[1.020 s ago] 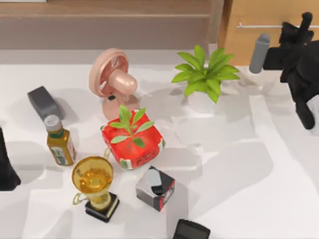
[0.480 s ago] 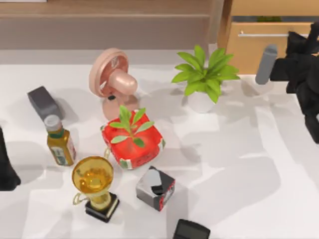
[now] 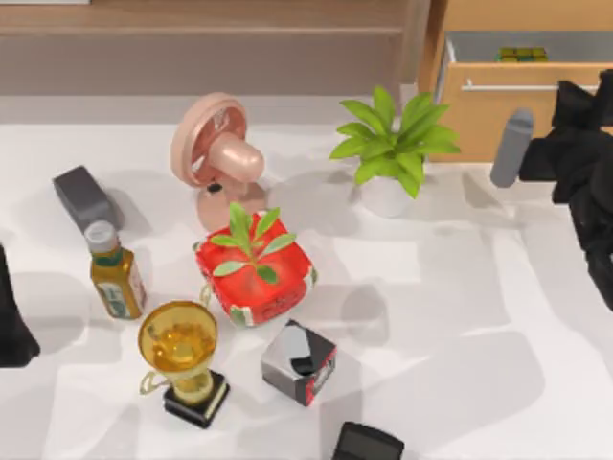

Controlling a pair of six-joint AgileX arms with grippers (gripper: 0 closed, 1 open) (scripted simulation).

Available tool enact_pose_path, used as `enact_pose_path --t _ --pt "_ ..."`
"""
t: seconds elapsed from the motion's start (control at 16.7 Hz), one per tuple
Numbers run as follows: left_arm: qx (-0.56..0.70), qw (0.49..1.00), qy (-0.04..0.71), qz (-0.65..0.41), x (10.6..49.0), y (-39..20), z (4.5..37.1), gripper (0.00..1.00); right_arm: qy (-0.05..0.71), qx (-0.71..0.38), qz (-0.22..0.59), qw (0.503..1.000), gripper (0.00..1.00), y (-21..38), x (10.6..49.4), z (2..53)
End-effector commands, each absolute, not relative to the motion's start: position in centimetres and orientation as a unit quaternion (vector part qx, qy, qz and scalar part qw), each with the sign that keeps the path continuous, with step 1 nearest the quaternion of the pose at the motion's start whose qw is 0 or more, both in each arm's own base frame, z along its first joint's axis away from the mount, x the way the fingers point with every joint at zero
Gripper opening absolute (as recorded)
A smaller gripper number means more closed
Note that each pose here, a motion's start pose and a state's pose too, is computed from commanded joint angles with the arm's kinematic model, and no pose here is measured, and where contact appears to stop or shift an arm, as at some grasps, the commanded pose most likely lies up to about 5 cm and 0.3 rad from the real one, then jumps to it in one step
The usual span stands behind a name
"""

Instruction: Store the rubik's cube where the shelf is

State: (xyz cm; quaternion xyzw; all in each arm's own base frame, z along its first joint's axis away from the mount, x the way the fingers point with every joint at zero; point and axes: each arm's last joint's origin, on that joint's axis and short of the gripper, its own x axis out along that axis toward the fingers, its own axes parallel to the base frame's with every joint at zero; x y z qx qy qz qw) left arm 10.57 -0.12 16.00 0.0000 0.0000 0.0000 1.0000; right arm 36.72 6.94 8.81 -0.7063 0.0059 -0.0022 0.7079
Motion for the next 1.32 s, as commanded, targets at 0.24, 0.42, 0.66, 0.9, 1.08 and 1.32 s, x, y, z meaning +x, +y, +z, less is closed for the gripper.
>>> enact_pose_path --t 0.24,0.42,0.66,0.9,1.08,1.32 --pt "0.0 1.0 0.0 0.0 10.6 -0.1 16.0 1.0 0.009 -0.706 -0.003 0.708 0.0 6.8 36.4 8.7" --pt "0.0 1.0 0.0 0.0 10.6 -0.1 16.0 1.0 0.009 -0.706 -0.003 0.708 0.0 6.8 35.4 8.7" --pt "0.0 1.0 0.0 0.0 10.6 -0.1 16.0 1.0 0.009 -0.706 -0.003 0.708 0.0 6.8 34.1 8.7" --pt "0.0 1.0 0.0 0.0 10.6 -0.1 16.0 1.0 0.009 -0.706 -0.003 0.708 0.0 6.8 32.8 8.7" --pt "0.0 1.0 0.0 0.0 10.6 -0.1 16.0 1.0 0.009 -0.706 -0.003 0.708 0.0 6.8 31.8 8.7" --pt "0.0 1.0 0.0 0.0 10.6 -0.1 16.0 1.0 0.009 -0.706 -0.003 0.708 0.0 6.8 30.5 8.7"
